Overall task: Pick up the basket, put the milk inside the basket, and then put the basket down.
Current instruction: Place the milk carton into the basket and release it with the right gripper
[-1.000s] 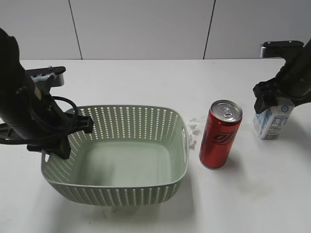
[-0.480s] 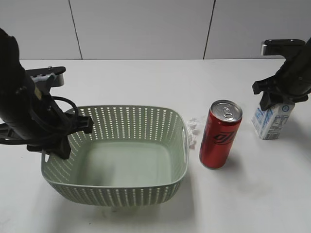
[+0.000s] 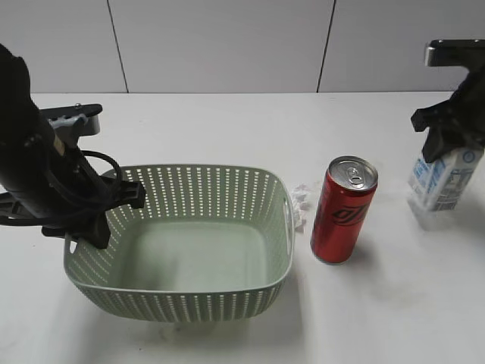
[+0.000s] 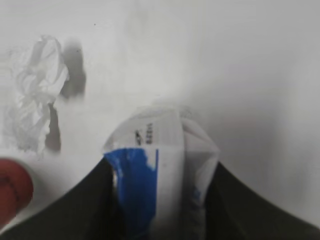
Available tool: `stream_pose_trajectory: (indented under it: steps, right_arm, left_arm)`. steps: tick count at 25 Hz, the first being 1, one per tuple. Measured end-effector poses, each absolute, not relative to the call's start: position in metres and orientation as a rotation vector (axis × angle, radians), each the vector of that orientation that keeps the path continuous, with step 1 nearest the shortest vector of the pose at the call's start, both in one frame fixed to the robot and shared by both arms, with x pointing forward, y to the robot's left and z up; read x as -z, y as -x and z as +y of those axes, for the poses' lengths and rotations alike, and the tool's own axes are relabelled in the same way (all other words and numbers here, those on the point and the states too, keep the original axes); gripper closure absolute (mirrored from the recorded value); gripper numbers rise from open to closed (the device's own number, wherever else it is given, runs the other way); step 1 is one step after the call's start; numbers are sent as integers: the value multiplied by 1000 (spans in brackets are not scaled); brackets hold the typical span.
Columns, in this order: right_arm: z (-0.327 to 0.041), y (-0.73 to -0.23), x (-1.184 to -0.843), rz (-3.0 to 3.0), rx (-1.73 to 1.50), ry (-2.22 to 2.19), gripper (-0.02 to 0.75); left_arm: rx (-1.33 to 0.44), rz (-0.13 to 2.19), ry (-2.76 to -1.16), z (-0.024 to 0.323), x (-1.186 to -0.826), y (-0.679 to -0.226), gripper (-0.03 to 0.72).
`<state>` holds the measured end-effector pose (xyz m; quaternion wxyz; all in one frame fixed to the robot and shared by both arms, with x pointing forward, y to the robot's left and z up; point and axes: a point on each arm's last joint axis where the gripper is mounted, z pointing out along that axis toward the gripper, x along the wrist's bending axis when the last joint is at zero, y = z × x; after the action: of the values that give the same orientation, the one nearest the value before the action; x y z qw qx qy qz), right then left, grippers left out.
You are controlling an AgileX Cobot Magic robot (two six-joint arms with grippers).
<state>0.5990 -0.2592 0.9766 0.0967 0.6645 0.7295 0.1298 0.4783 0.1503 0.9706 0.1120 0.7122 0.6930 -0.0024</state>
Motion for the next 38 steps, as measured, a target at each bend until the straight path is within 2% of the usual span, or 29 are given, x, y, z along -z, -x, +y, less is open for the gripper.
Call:
stream_pose_trajectory:
  steps: [11,21,26,34,38]
  right_arm:
    - [-268,-515,-1045,2120,-462,-1921,430]
    - [-268,-443,-1059,2158,-550,-1841,432]
    - [-233,-428,-1072,2295,-660,-1666,432]
    - [-150,-409,-1109,2482,-924,-1399,432]
    - [-102,-417,-1106,2588,-887,-1280,432]
  left_arm:
    - [15,2038,-2084,150,-970,-478,683]
    - [75,2045,-2075,146,-946,-456,683]
    - [51,2029,-2069,146,-946,-458,683]
    - [52,2036,-2064,146,-946,-458,684]
    - [46,2032,-2070,146,-946,-458,684]
